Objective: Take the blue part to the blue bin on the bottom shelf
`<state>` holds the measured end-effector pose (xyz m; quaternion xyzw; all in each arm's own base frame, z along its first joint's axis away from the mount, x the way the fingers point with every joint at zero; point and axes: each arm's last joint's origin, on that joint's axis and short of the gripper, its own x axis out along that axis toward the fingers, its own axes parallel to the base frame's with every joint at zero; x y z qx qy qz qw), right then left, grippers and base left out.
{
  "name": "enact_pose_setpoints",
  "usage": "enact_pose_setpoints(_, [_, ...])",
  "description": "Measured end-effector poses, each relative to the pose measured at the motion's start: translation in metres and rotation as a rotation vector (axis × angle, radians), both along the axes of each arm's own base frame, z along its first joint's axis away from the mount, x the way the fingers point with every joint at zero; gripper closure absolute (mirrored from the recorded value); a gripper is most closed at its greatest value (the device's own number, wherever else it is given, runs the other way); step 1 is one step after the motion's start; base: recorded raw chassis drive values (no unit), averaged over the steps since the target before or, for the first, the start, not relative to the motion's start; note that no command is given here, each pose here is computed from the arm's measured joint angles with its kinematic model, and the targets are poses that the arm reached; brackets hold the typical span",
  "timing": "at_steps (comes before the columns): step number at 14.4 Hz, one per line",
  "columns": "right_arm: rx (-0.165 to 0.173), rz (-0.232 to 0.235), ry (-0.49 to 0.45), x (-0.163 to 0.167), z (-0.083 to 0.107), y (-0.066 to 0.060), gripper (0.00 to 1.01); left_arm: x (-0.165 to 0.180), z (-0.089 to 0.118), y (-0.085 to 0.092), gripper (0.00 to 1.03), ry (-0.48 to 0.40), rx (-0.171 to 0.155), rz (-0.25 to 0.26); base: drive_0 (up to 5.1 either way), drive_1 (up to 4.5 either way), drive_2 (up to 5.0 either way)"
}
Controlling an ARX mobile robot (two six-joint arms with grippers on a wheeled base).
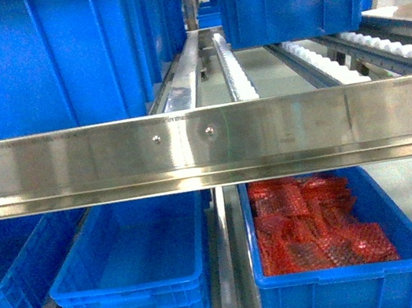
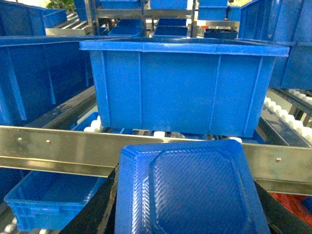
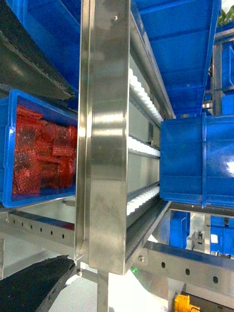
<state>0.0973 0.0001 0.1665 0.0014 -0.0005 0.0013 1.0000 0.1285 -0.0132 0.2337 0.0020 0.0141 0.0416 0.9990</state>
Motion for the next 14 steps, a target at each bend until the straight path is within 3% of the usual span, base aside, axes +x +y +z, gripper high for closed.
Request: enact_pose_setpoints(14, [0.000,-0.003,0.000,0.0000,0.0000,-0.0001,0.03,0.0000,0.0001,0.0000,0.59,-0.001,0.000,-0.002,0.0,0.00,0.0])
